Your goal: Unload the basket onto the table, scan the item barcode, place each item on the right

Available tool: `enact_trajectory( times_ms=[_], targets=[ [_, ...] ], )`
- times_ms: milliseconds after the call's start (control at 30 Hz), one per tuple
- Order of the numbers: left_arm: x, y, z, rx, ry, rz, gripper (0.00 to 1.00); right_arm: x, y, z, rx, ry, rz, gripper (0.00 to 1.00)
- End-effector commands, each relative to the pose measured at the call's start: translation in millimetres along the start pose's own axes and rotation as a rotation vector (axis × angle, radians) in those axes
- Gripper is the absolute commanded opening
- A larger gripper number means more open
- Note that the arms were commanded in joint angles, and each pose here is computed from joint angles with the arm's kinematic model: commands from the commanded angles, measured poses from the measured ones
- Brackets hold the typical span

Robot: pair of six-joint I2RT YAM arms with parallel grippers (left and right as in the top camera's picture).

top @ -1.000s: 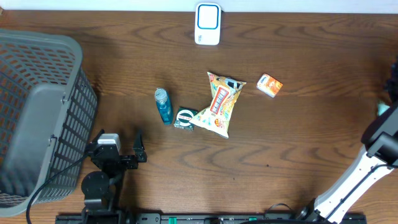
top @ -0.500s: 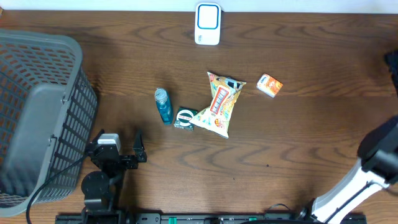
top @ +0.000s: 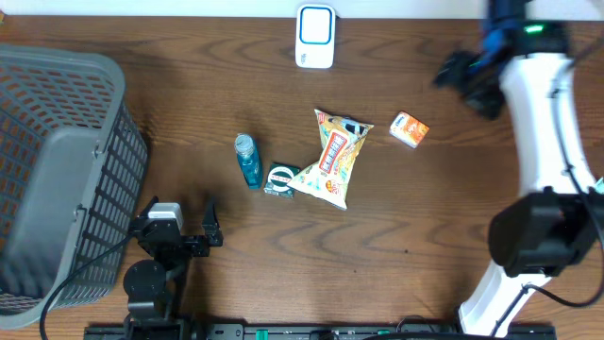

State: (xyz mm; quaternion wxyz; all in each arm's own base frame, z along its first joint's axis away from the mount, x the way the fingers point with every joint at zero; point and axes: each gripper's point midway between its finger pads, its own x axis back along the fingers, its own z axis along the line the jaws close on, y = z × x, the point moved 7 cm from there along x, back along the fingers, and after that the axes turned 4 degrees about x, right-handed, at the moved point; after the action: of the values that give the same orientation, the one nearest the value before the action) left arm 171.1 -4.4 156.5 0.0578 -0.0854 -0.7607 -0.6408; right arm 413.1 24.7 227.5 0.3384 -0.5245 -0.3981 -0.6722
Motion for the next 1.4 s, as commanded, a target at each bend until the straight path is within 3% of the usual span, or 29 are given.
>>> enact_trajectory(
  times_ms=[0,67,133,333,433,600,733,900,1200,1300,1367],
  targets=[
    [-1,-10,1,-0.009,-0.002,0.039,1.0,-34,-26,8,0.012,-0.03,0.089,0.79],
    [-1,-10,1,-0.009,-0.002,0.039,1.0,-52,-37,13,0.02,-0.036,0.104,0.77],
    [-1,-10,1,-0.009,-0.002,0.039,1.0,-70,-42,20,0.082,-0.018,0.079,0.67],
    [-1,-10,1,-0.009,-0.002,0.039,1.0,-101,-45,27,0.572,0.029,0.007,0.6],
    [-1,-10,1,-0.009,-0.002,0.039,1.0,-104,-41,28,0.731,0.019,-0.03,0.62],
    [-1,-10,1,-0.009,-0.002,0.039,1.0,-114,-32,33,0.844,0.027,-0.125,0.71],
    [-1,-10,1,-0.009,-0.002,0.039,1.0,-118,-32,34,0.871,0.032,-0.143,0.73],
    [-1,-10,1,-0.009,-0.002,0.039,1.0,-126,-40,28,0.874,0.027,-0.112,0.62],
    [-1,-10,1,-0.009,-0.002,0.039,1.0,-154,-46,12,0.865,-0.056,-0.164,0.67],
    [-1,-10,1,-0.009,-0.002,0.039,1.0,-158,-45,9,0.861,-0.083,-0.185,0.59],
    [-1,-10,1,-0.009,-0.002,0.039,1.0,-161,-47,7,0.857,-0.084,-0.17,0.46]
  ],
)
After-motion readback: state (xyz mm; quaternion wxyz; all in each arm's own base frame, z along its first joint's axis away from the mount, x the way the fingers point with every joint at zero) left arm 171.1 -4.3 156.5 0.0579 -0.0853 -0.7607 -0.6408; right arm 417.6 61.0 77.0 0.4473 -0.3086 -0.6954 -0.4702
